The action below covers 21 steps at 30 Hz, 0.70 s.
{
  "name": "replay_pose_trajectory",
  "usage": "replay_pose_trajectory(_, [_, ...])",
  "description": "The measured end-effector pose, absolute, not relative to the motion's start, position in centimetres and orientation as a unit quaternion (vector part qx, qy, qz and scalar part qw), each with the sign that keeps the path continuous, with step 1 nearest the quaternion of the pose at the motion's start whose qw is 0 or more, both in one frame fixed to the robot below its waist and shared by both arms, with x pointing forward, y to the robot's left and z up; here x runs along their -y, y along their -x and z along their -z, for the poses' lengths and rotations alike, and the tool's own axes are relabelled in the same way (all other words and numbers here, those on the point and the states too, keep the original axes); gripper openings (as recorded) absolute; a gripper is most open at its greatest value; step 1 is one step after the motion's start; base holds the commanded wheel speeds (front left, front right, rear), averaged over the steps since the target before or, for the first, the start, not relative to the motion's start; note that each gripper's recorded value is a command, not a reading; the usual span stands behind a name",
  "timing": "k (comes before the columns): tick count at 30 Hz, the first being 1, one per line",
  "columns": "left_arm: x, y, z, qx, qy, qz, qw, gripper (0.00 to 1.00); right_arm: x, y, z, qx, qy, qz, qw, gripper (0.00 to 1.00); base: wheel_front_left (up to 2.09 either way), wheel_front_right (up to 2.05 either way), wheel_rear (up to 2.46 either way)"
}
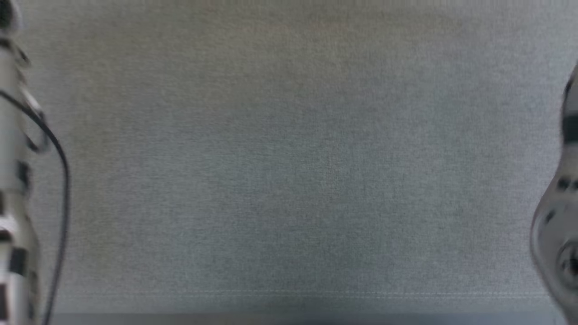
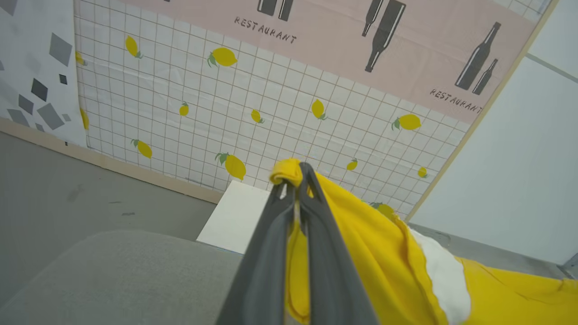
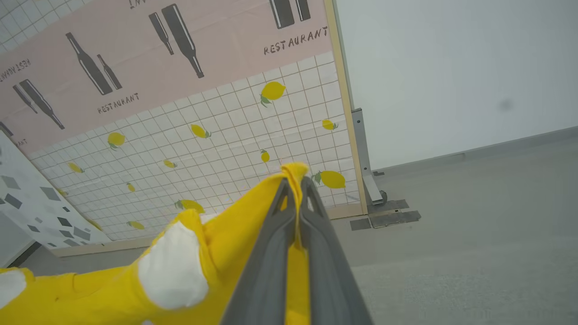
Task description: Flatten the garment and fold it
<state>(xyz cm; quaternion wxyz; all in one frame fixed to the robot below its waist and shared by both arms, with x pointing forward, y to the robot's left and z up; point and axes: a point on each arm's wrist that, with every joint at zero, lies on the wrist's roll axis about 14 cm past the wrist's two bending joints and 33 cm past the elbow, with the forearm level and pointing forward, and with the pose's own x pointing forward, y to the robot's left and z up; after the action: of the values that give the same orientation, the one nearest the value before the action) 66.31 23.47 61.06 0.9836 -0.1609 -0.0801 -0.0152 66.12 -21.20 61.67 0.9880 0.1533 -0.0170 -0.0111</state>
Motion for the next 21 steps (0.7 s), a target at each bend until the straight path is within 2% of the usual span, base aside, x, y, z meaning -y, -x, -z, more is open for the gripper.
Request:
replay_pose_trajectory(6, [-22.5,-60.2,-53.7,0.006,0.215,0.013,0.977,0.00,20.1,-59.9,-54.6,-0.059,-0.170,-0.001,0.984,0.00,0.00,0.00,0.00])
replay_pose_trajectory(13, [-22.0,-48.6,-44.1,-0.115,0.273,-0.023,0.955,0.00,20.0,-48.6,-46.4,-0.176,-0.183,0.002,0.967,0.00,0.00,0.00,0.00])
replay_pose_trajectory(17, [-21.6,-43.6,-41.7,-0.154,0.297,-0.040,0.941,0.00,21.0,-43.0,-43.8,-0.221,-0.174,0.021,0.960,0.00,0.00,0.00,0.00])
replay_pose_trajectory(21, [-22.8,-39.8,-40.5,-0.175,0.321,-0.078,0.928,0.00,22.4,-39.3,-43.3,-0.232,-0.166,0.039,0.958,0.00,0.00,0.00,0.00])
